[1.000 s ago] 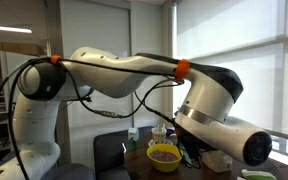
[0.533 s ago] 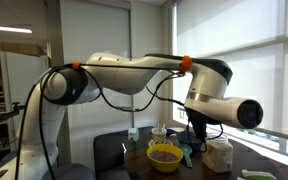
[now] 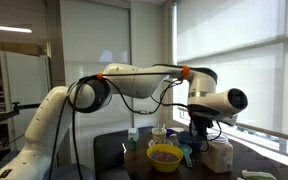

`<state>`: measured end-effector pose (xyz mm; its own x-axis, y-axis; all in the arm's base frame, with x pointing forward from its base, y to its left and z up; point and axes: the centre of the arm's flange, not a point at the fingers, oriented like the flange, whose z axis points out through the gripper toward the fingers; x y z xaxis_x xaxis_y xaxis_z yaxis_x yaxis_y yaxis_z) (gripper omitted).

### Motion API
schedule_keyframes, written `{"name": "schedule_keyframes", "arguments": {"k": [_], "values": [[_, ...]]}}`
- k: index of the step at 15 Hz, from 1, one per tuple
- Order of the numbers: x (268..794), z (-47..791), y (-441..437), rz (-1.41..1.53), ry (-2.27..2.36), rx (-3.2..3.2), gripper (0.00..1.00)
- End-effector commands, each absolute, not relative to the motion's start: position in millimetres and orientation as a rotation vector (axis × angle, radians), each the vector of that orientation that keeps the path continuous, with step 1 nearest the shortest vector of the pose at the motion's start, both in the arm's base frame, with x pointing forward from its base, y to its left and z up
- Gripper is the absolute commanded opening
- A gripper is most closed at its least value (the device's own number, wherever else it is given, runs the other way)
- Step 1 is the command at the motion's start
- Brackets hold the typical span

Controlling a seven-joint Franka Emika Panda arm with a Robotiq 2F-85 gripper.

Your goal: Scoop up the serial in the bowl with the blue spoon

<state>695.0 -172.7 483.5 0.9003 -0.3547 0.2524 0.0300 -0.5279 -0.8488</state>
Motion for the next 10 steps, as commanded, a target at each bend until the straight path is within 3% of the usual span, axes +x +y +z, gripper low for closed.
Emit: {"name": "schedule_keyframes", "arguments": {"k": [1,10], "values": [[714.9,487.2,-154.6,-0.45,0.166,-2.263,0.02],[708.8,497.4,-97.1,-0.482,-0.303,-2.626,0.02]]}}
